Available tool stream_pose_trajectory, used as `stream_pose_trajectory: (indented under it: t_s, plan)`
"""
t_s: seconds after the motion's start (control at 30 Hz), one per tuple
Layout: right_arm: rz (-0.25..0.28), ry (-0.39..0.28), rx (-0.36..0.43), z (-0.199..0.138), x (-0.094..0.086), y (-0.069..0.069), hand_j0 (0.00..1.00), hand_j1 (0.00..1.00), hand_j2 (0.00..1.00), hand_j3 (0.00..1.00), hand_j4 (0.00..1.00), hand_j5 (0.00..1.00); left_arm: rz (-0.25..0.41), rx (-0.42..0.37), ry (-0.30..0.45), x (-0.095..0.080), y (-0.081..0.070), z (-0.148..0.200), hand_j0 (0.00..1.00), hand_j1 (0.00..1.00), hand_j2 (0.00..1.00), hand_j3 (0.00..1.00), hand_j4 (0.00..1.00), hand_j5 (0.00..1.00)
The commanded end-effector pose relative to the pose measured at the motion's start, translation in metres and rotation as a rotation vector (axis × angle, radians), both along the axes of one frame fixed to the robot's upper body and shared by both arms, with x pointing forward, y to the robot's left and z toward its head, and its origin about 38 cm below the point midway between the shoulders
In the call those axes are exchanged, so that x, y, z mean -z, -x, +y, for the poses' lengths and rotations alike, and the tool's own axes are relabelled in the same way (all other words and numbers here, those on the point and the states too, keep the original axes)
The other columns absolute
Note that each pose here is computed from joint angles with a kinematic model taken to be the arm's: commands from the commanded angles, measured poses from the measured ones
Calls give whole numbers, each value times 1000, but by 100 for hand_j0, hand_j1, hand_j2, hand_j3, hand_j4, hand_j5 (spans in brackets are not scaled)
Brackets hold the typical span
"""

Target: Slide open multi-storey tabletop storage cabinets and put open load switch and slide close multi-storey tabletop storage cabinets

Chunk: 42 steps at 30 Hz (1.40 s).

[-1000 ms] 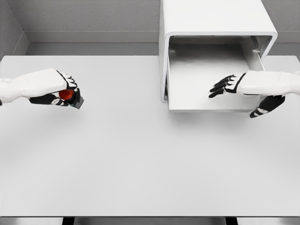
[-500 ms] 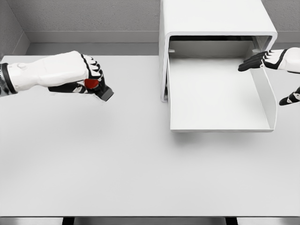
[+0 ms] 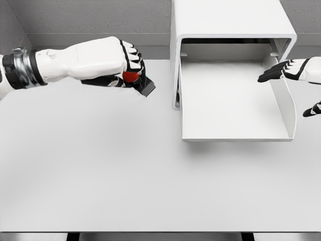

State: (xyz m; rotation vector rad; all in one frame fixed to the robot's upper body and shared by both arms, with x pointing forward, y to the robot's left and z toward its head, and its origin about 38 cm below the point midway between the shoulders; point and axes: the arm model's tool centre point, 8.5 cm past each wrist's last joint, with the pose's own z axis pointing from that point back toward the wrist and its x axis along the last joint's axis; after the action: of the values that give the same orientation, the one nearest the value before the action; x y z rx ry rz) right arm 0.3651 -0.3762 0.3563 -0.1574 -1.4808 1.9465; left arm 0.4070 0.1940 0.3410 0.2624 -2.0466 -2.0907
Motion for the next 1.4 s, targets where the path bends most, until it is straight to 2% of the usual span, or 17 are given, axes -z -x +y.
stream_pose_trajectory:
  t_s: [0.0, 0.13, 0.2, 0.3, 0.4, 0.47, 0.63, 0.77, 0.97, 1.03, 1.07, 1.1, 1.13, 1.2, 1.27, 1.37]
  plan:
    - [2, -6, 0, 1, 0, 0, 100, 100, 100, 100, 100, 100, 4, 33, 38, -1, 1, -15, 44, 44, 44, 44, 44, 44]
    - [2, 8, -1, 1, 2, 0, 100, 100, 100, 100, 100, 100, -37, 79, 63, -12, 2, -41, 44, 44, 44, 44, 44, 44]
    - [2, 10, 3, -1, 2, 1, 100, 100, 100, 100, 100, 100, -52, 102, 41, -12, 3, -54, 44, 44, 44, 44, 44, 44]
    - [-1, 19, 14, -5, 0, 3, 100, 100, 100, 100, 100, 100, -67, 110, 45, -18, 3, -57, 44, 44, 44, 44, 44, 44]
    - [-12, 57, 23, -8, 1, 2, 100, 100, 100, 100, 100, 100, -93, 117, 38, -25, 2, -63, 44, 44, 44, 44, 44, 44]
    - [-24, 72, 26, -10, 0, 2, 100, 100, 100, 100, 100, 100, -86, 128, 22, -16, -2, -79, 44, 44, 44, 44, 44, 44]
    - [-17, 80, 39, -15, 1, 3, 100, 100, 100, 100, 100, 100, -72, 107, -21, 11, -20, -118, 44, 44, 44, 44, 44, 44]
    - [-12, 78, 35, -13, 3, 2, 100, 100, 100, 100, 100, 100, -77, 122, -41, 20, -20, -141, 45, 45, 45, 45, 45, 45]
    - [-8, 75, 26, -10, 6, 1, 100, 100, 100, 100, 100, 100, -101, 83, -88, 27, -29, -142, 47, 47, 47, 47, 47, 47]
    - [-8, 75, 26, -10, 6, 1, 100, 100, 100, 100, 100, 100, -90, 79, -86, 28, -31, -143, 48, 48, 48, 48, 48, 48]
    - [-7, 75, 27, -10, 6, 1, 100, 100, 100, 100, 100, 100, -90, 80, -85, 28, -31, -144, 50, 50, 50, 50, 50, 50]
    - [-1, 75, 27, -10, 8, 1, 100, 100, 100, 100, 100, 100, -90, 81, -83, 28, -31, -145, 64, 64, 64, 64, 64, 64]
    - [-2, 79, 33, -12, 7, 2, 100, 100, 100, 100, 100, 100, -92, 83, -82, 28, -30, -145, 72, 72, 72, 72, 72, 72]
    - [-5, 81, 38, -14, 6, 3, 100, 100, 100, 100, 100, 100, -94, 88, -76, 27, -29, -147, 83, 83, 83, 83, 83, 83]
    - [0, 79, 34, -13, 8, 2, 100, 100, 100, 100, 100, 100, -97, 89, -75, 26, -29, -147, 87, 87, 87, 87, 87, 87]
    - [-2, 85, 33, -13, 8, 2, 100, 100, 100, 100, 100, 100, -109, 92, -73, 20, -29, -148, 87, 87, 87, 87, 87, 87]
